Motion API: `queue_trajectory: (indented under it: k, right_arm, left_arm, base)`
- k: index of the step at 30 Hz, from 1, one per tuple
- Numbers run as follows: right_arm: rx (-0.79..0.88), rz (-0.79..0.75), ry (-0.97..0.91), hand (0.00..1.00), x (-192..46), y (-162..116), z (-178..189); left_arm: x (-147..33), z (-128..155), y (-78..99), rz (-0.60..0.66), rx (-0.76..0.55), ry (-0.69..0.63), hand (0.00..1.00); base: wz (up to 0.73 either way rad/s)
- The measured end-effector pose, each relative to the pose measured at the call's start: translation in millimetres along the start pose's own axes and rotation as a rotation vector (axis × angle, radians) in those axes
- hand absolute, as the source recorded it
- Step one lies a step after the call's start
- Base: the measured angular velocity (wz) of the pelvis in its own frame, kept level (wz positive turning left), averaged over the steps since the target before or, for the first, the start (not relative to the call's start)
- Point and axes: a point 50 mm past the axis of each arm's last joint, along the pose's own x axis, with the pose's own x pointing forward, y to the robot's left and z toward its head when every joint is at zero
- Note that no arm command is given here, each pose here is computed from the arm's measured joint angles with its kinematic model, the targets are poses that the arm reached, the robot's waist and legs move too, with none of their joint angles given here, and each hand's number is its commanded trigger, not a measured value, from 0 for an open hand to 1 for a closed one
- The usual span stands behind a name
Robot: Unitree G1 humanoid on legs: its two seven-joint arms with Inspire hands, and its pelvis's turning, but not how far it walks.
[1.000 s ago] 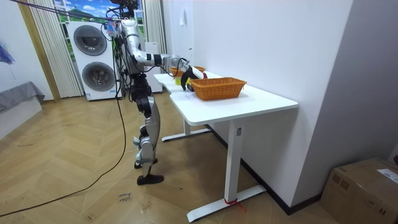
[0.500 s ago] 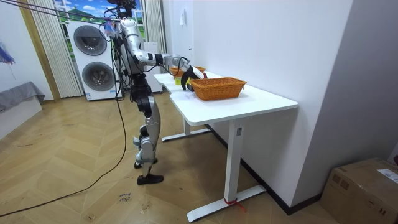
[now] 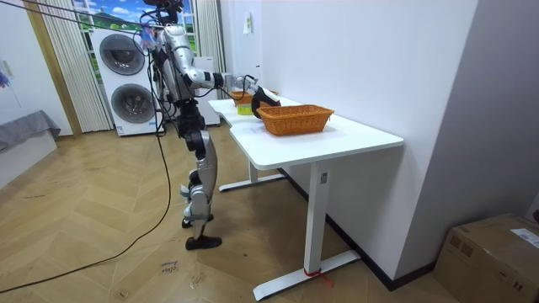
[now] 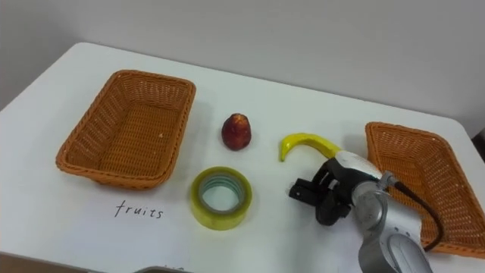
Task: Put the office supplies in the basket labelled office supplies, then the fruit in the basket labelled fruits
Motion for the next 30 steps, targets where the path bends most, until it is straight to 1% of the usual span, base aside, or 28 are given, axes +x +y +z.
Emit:
queue_trajectory:
  k: [21,26,28,30]
  right_arm:
    - [0.014,0.009,-0.024,1.0,-2.5,0.9,3.7]
    - [0.076,-0.023,-0.061,1.0,-8.7,-0.5,0.8]
    - [0.159,-0.02,-0.116,1.0,-11.1,-0.8,0.4]
    - [0.205,-0.025,-0.153,1.0,-13.5,1.2,0.7]
  left_arm:
    - [0.2,-1.6,-0.8,-0.005,-0.01,0.0,0.0]
    - [0.2,-1.9,-0.9,-0.005,-0.013,-0.011,0.0]
    - [0.3,-5.8,-1.3,0.007,-0.013,-0.013,0.0]
    - [0.3,-8.3,-0.9,0.021,-0.02,-0.01,0.0]
  base:
    - [0.0]
    - [0.04]
    - [-0.09]
    - [-0.05]
